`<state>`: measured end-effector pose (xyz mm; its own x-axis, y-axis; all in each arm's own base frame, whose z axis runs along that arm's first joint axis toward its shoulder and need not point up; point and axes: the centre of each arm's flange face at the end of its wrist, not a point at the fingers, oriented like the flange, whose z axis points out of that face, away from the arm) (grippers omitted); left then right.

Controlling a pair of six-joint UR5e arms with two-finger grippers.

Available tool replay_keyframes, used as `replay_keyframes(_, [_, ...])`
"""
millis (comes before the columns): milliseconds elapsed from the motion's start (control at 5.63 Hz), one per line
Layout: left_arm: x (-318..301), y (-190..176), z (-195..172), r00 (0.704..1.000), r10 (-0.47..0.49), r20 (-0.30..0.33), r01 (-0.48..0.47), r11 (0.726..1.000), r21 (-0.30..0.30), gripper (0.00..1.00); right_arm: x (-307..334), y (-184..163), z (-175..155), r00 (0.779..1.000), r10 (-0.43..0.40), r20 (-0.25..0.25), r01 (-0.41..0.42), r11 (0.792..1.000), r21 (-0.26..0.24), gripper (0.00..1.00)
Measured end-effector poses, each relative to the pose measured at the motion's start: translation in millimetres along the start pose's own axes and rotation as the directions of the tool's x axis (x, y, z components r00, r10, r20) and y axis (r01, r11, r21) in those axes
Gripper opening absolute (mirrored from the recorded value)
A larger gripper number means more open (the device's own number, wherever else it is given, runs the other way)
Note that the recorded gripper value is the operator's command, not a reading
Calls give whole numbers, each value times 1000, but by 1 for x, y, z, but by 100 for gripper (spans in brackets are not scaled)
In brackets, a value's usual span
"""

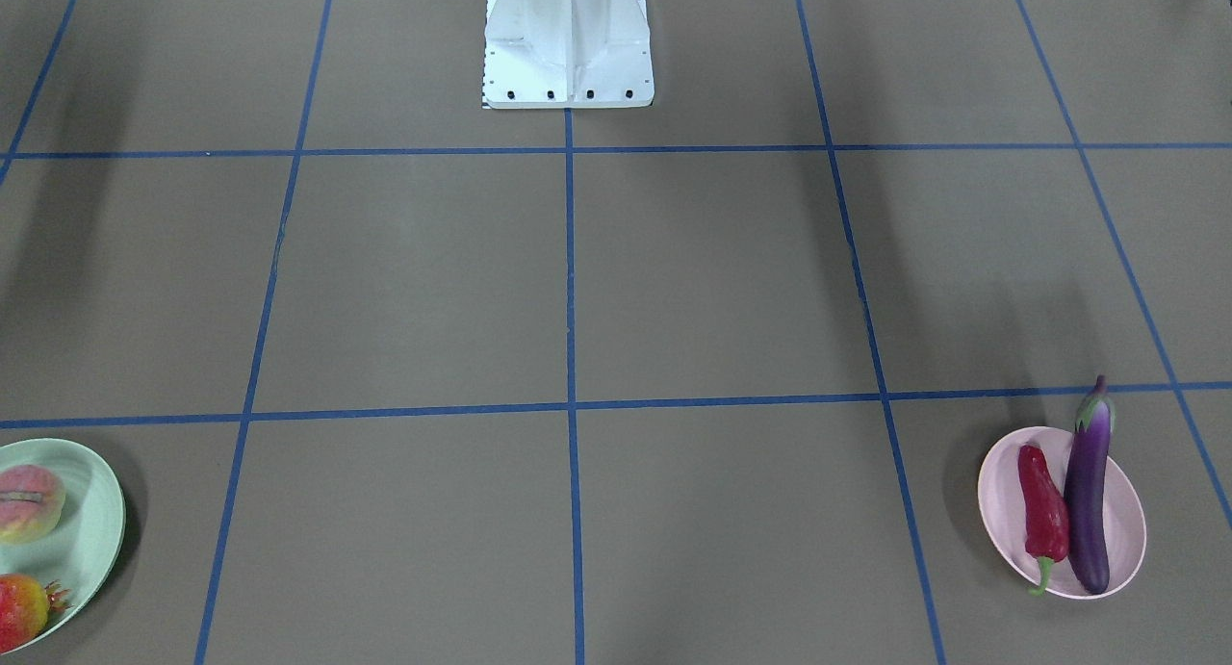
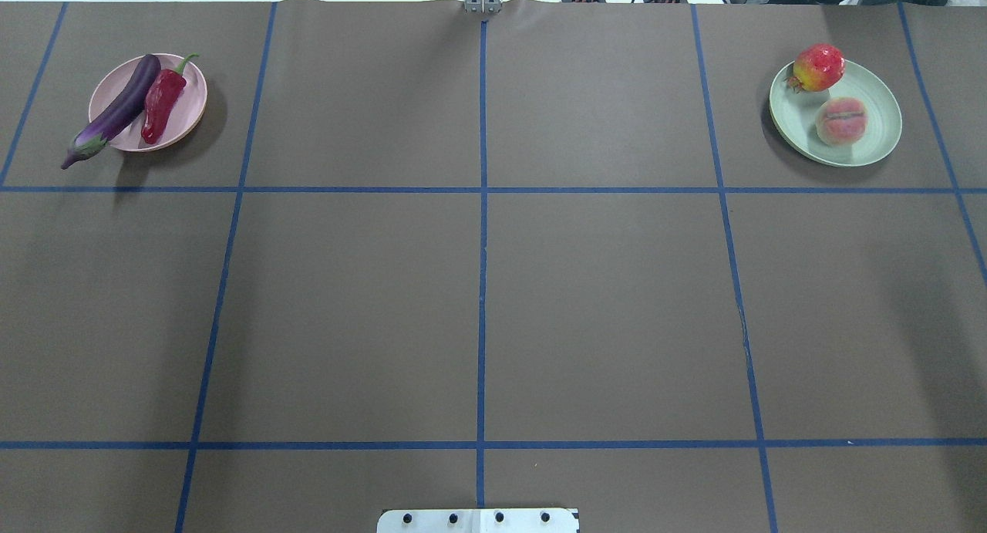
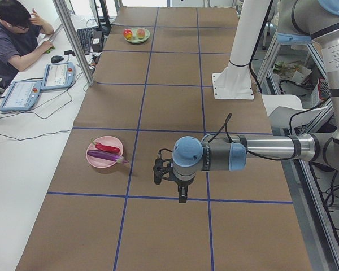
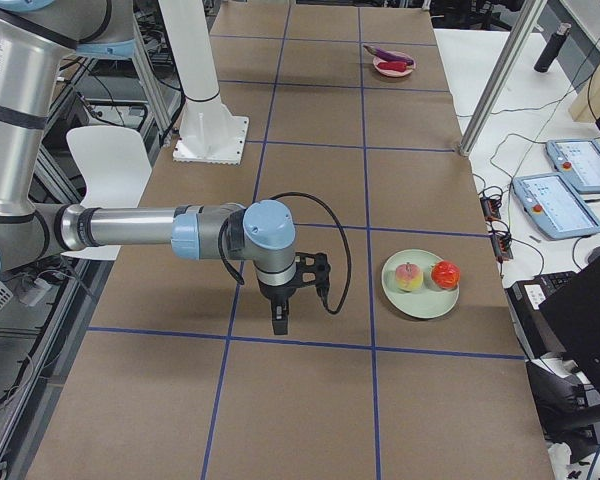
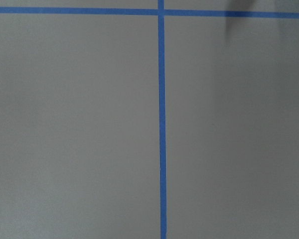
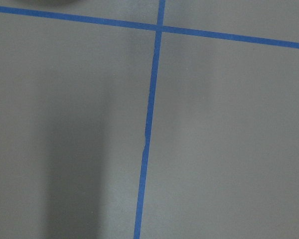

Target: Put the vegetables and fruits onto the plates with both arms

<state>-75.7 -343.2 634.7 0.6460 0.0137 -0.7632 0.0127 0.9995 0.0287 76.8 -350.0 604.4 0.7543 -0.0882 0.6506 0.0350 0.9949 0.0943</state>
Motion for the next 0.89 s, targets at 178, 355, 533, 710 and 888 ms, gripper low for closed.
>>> replay_keyframes(178, [0,1,0,1000,-1,0,1,1000,-1,100,0,0,0,1000,2,0,-2,1000,-1,100])
replay_keyframes(355, [0,1,0,1000,-1,-1,1,1000,-1,100,0,1,0,1000,4,1,-4,1000,-2,100])
replay_keyframes(533, [0,1,0,1000,-1,-1,1,1000,-1,100,0,1,1,1000,5,3,-5,1000,-2,100])
replay_keyframes(710, [0,1,0,1000,0,-1,0,1000,-1,100,0,1,1,1000,6,6,-6,1000,-4,100])
replay_keyframes(888, [0,1,0,1000,0,-1,0,1000,-1,100,1,2,2,1000,7,7,-7,1000,-5,100])
